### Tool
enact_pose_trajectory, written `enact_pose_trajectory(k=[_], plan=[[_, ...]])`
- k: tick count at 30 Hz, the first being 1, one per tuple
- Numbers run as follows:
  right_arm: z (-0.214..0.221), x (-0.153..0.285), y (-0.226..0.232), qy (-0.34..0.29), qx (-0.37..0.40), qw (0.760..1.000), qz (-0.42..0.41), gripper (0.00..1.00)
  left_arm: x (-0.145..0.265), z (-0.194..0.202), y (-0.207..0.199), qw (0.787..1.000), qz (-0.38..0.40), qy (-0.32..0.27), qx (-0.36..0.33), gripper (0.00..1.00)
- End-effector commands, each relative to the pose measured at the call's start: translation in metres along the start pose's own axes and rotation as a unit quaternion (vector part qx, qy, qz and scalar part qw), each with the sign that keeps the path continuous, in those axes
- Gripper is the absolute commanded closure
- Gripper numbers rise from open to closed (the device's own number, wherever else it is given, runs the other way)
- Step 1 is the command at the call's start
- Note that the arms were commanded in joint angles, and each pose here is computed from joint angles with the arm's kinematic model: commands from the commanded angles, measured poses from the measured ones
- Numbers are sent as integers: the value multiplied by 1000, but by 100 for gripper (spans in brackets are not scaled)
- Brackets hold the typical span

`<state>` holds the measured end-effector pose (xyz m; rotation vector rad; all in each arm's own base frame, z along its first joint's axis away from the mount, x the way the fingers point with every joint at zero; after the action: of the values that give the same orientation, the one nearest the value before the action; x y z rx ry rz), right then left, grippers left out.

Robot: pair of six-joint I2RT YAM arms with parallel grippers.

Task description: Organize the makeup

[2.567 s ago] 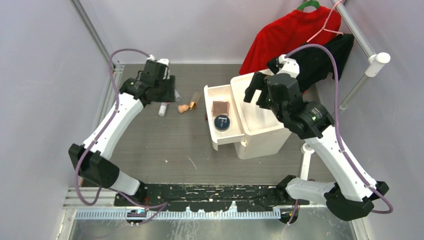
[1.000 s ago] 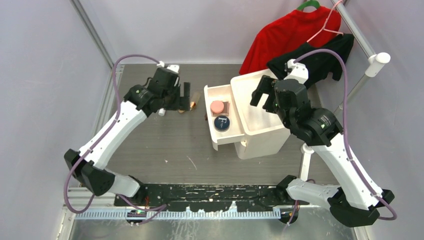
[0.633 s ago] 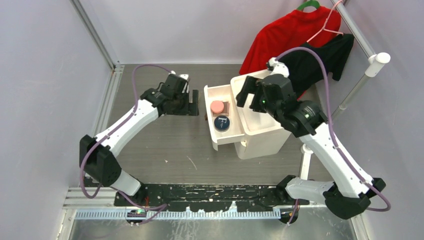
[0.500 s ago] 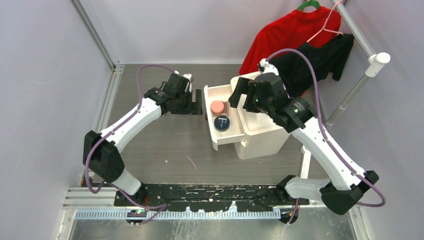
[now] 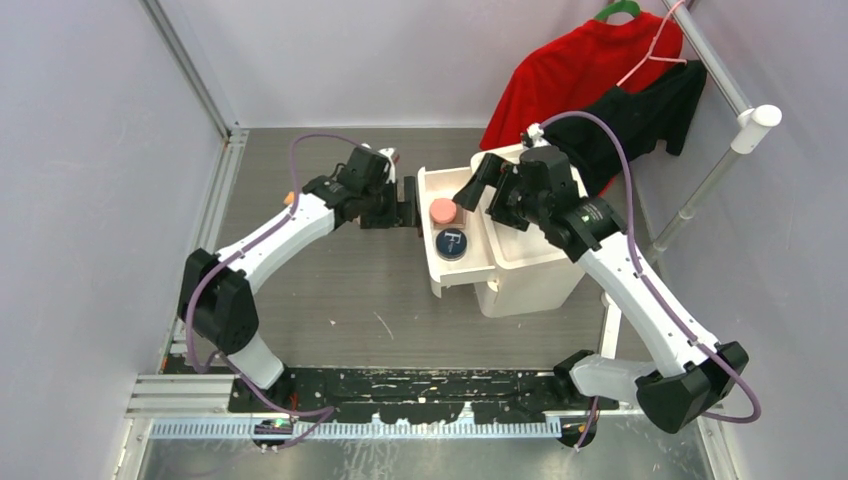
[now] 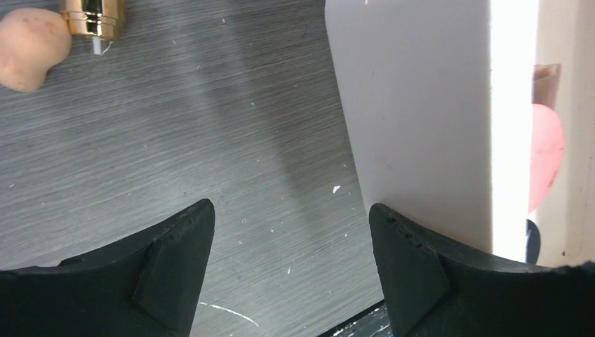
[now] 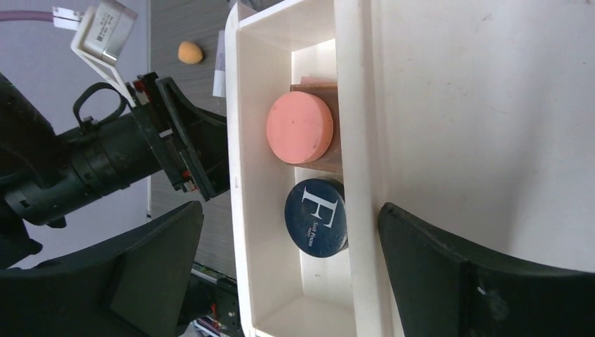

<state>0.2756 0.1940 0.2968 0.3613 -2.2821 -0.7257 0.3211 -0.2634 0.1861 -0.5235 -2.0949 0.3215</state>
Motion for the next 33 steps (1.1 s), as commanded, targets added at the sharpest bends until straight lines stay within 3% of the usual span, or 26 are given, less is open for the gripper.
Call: enact_pose_trajectory(k=[1, 14, 20, 24, 29, 33], plan=[[2, 6, 27, 13, -31, 997, -75, 0, -3, -17, -65, 994, 110, -24, -9, 17], [3, 10, 31, 15, -40, 995, -88, 0, 19, 7, -135, 981, 193, -27, 4, 19], [6, 8, 30, 21, -43, 995, -89, 0, 19, 10, -143, 982, 188, -29, 13, 20], [9, 7, 29, 24, -48, 995, -88, 0, 34, 3, -130, 988, 147, -48, 21, 20], [8, 10, 28, 19, -43, 995, -85, 0, 58, -2, -89, 995, 82, -64, 2, 14], [8, 9, 27, 19, -42, 995, -85, 0, 73, 3, -69, 994, 83, -71, -4, 9]])
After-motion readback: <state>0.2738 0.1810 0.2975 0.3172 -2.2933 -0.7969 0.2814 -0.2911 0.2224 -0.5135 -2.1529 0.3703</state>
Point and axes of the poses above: each gripper's point midway between its finger pads, its own x axis back along the fingers, its own y axis along the line the jaws close on, z = x × y, the point moved 2 cm from there along x, back along the fingers, and after that the axes turned 1 degree about -x, right-handed, at the moved point
